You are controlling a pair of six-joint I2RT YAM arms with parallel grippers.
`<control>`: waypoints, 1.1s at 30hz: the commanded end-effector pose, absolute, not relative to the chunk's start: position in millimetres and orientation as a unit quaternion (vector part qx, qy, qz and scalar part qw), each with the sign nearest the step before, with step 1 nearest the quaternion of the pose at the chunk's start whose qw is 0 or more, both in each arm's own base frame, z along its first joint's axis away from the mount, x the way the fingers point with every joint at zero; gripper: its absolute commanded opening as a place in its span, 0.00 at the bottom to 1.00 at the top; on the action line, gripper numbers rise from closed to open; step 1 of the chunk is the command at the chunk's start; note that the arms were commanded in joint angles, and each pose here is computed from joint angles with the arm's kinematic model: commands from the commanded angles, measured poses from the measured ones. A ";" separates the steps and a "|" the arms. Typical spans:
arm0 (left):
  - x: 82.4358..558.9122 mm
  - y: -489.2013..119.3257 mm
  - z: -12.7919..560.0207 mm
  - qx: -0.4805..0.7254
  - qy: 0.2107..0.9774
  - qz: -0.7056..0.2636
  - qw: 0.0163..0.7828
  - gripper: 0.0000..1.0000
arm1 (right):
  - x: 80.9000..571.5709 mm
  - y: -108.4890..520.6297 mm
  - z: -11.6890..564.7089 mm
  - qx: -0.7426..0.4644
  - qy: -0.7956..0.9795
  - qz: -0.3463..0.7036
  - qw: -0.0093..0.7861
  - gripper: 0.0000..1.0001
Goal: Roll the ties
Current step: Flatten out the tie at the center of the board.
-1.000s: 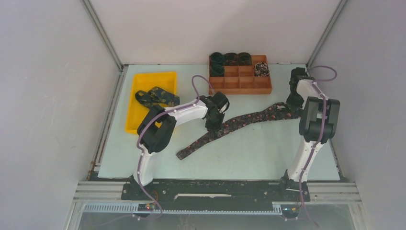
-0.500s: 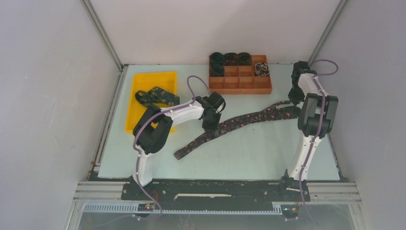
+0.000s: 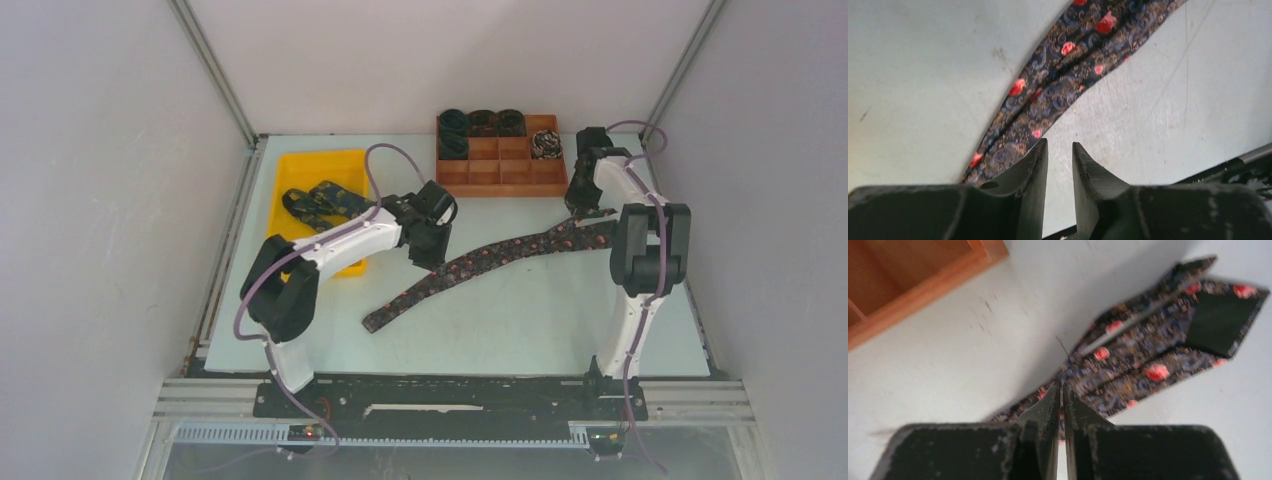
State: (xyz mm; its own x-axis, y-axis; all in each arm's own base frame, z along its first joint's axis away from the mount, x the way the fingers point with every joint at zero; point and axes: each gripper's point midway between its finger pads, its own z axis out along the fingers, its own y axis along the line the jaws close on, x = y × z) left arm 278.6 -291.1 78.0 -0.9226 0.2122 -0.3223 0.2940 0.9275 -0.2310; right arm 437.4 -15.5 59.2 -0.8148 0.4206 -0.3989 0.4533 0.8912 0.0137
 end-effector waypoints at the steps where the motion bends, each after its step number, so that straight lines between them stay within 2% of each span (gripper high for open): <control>1: 272.0 -279.6 104.2 0.125 0.964 -0.151 0.179 0.31 | 472.6 -16.6 57.4 0.239 0.946 -0.031 0.217 0.09; 9: 247.4 -259.4 100.7 0.116 0.965 -0.154 0.176 0.31 | 497.6 -24.7 31.1 0.253 0.946 -0.030 0.199 0.08; 13: 238.2 -252.2 99.9 0.113 0.965 -0.158 0.177 0.31 | 514.3 -22.8 28.6 0.255 0.942 -0.017 0.217 0.08; 19: 232.0 -242.7 100.2 0.113 0.959 -0.164 0.201 0.30 | 536.6 -16.6 72.6 0.241 0.929 0.013 0.279 0.10; 25: 234.5 -236.6 86.6 0.112 0.951 -0.167 0.236 0.30 | 502.2 -25.4 121.5 0.257 0.919 -0.004 0.299 0.16; 30: 251.8 -223.3 80.6 0.094 0.943 -0.134 0.289 0.30 | 452.5 -29.2 110.2 0.281 0.918 -0.011 0.278 0.21; 33: 253.6 -224.9 83.9 0.095 0.935 -0.147 0.307 0.30 | 432.9 -28.0 100.2 0.288 0.919 -0.006 0.271 0.20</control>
